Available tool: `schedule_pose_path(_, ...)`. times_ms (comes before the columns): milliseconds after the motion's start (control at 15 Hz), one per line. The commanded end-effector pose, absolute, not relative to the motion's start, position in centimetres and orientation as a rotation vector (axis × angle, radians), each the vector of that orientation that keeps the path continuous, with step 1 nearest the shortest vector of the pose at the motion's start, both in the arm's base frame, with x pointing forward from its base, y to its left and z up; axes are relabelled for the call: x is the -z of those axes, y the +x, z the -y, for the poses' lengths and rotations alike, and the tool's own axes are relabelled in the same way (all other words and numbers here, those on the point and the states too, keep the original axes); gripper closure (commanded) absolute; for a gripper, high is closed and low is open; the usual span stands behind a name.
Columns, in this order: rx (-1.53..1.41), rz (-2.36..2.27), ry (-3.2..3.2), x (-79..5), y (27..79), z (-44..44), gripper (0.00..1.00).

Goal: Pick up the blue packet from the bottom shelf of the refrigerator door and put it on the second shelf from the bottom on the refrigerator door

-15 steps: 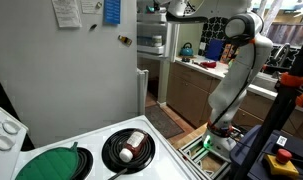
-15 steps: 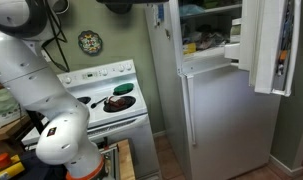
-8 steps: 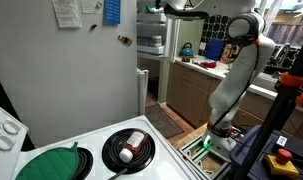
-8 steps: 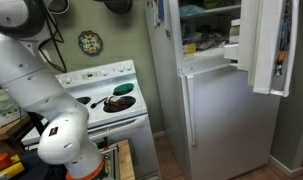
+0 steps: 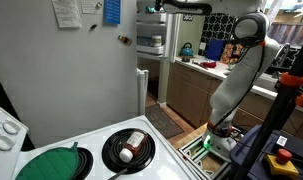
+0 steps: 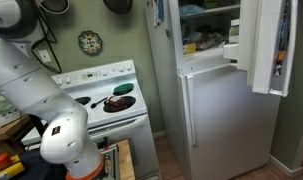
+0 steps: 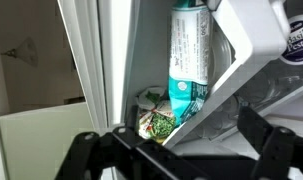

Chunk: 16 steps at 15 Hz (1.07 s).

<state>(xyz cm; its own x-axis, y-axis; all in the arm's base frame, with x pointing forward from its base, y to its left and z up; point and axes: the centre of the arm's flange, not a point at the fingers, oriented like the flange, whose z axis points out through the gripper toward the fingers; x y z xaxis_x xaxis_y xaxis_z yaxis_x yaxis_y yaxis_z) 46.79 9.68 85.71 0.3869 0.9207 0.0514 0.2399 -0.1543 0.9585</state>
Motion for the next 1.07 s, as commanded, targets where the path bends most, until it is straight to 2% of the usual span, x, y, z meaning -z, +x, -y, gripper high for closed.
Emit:
schedule_pose_path(0, -0.844, -1.144, 1.667, -84.2, 43.9, -8.1, 0.0)
schedule_pose_path(400, -0.858, -1.208, 1.715, -82.0, 41.4, -6.6, 0.0)
schedule_pose_path(600, -0.955, -1.19, 1.631, -81.7, 40.5, -6.3, 0.0)
schedule_pose_path(1000, -0.814, -1.196, 1.933, -80.3, 39.4, -5.1, 0.0)
